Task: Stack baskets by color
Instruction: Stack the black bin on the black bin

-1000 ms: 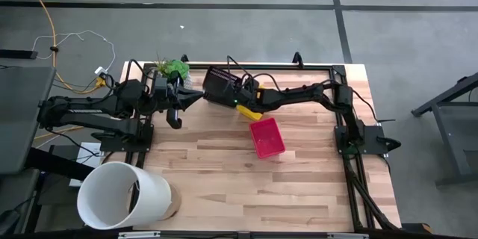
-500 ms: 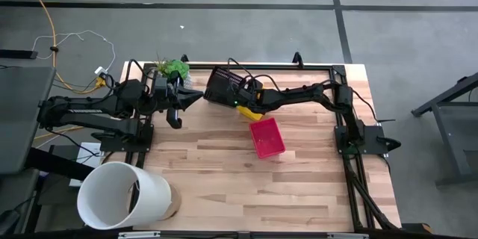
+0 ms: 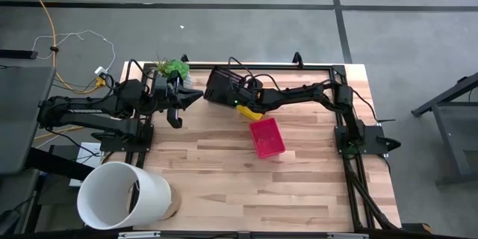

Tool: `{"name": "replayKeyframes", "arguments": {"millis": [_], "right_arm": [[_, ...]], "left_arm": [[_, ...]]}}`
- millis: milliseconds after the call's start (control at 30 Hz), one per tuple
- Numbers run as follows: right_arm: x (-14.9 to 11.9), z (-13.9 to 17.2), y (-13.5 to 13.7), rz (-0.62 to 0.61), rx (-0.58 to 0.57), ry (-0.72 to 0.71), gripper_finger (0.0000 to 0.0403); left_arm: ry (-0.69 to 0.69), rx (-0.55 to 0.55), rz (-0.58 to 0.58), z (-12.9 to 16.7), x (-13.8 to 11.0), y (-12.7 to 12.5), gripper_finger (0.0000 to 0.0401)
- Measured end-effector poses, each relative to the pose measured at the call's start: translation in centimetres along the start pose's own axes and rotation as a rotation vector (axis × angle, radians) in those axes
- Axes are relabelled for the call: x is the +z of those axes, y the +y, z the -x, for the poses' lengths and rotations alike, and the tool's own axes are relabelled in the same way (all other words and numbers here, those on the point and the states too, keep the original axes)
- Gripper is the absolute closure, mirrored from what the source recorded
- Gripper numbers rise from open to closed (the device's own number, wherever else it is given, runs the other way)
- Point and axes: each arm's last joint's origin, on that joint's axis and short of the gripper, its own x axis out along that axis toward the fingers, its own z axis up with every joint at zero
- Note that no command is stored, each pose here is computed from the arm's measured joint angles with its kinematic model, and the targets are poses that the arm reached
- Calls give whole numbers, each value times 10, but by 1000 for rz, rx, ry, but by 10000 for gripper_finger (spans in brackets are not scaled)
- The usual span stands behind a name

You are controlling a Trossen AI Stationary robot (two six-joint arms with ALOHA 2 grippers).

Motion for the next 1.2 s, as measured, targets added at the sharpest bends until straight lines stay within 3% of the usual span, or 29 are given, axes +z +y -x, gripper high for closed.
{"name": "replayKeyframes", "arguments": {"millis": [367,1200], "right_arm": [[-9,-11,-10,-8,-44,76,403],[-7,-13,-10,27,-45,76,402]], "left_arm": [[0,0,0,0,0,0,401],[-1,6,0,0,0,0,401]]}}
